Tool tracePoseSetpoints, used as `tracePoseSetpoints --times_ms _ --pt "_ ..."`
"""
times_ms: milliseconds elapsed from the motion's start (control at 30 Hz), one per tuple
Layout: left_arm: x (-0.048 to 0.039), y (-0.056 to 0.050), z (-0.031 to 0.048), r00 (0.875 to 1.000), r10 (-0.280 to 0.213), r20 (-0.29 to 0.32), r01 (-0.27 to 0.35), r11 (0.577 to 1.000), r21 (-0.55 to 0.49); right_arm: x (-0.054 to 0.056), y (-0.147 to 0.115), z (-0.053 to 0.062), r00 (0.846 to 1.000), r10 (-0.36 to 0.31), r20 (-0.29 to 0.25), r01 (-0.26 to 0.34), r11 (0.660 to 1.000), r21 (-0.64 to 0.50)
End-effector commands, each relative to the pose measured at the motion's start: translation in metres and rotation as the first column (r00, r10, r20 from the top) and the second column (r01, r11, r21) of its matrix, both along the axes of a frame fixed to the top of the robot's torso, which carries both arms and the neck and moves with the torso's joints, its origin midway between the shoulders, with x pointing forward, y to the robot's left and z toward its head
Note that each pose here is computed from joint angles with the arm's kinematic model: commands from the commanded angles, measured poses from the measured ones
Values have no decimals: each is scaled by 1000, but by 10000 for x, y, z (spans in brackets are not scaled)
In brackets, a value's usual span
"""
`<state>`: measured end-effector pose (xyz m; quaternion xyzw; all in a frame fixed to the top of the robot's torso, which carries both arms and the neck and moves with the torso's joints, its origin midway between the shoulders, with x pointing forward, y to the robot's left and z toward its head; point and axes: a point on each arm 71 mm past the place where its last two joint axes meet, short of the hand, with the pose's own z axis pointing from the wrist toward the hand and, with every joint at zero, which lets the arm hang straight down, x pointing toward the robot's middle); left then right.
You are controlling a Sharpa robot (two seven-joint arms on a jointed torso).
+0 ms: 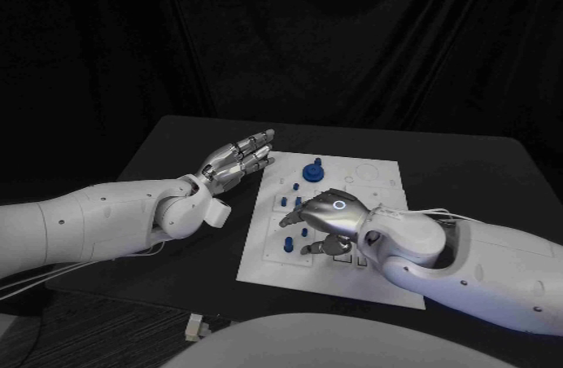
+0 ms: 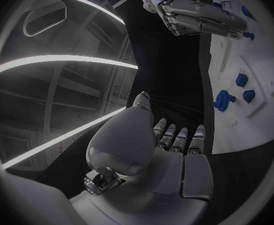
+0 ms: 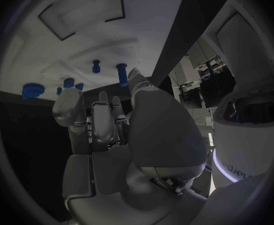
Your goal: Assemble the parts on the task board
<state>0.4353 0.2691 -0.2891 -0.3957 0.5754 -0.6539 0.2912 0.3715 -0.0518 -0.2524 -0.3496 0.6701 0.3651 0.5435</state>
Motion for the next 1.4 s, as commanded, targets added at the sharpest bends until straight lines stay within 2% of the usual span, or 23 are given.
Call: tracePoseSetpoints --times_ms 33,133,167,233,300,333,400,467,567,667,700,733,767,800,833,867,933,1000,1067,1200,1400 --pt "-6 8 57 998 19 64 -16 999 -48 15 -126 366 995 29 93 -51 968 244" --pt "-2 29 72 995 47 89 -43 998 -42 93 -366 651 991 -15 132 -28 946 322" --pt "-1 36 80 993 60 102 -56 998 -40 130 -461 743 990 -41 132 -7 939 345" --pt "-1 47 92 990 78 120 -74 997 -37 183 -603 855 990 -86 111 38 925 377" --pt "-2 59 104 986 97 139 -93 995 -33 228 -733 922 988 -137 66 100 911 400" --pt "-4 68 113 982 110 152 -107 994 -31 267 -844 953 982 -187 9 167 897 410" --pt "-7 88 128 976 133 173 -131 991 -24 333 -1029 963 956 -276 -102 293 868 400" --pt "-12 109 143 967 159 201 -161 987 -8 393 -1212 925 903 -370 -219 426 835 347" --pt "-33 140 172 949 162 271 -182 982 53 445 -1428 833 806 -488 -335 572 787 231" --pt "-60 156 197 929 132 346 -186 974 127 464 -1557 750 727 -568 -386 650 750 122" --pt "-66 159 203 923 124 364 -187 972 145 468 -1585 730 709 -586 -394 665 741 95" --pt "-81 165 216 911 106 398 -190 966 178 473 -1639 687 668 -623 -407 693 721 33" --pt "-84 167 219 909 101 405 -190 964 185 474 -1652 676 657 -633 -409 699 715 17" --pt "-92 169 223 904 91 418 -190 961 201 475 -1682 648 631 -657 -413 713 701 -25" --pt "-94 170 225 903 87 422 -189 960 206 476 -1691 637 622 -665 -413 717 696 -41" --pt "-99 171 226 900 79 428 -187 958 217 477 -1712 611 601 -684 -413 724 685 -82" --pt "-102 168 224 900 64 432 -179 957 230 482 -1738 569 572 -712 -407 728 669 -146" --pt "-103 160 219 901 52 430 -168 957 237 494 -1754 535 554 -737 -387 729 654 -202" --pt "-103 151 215 903 43 427 -159 958 240 508 -1759 512 549 -753 -361 725 645 -242" --pt "-100 124 209 905 31 424 -147 959 243 540 -1751 450 554 -775 -303 699 631 -336" --pt "-92 94 218 892 38 450 -164 956 244 564 -1700 326 572 -781 -250 635 615 -467"
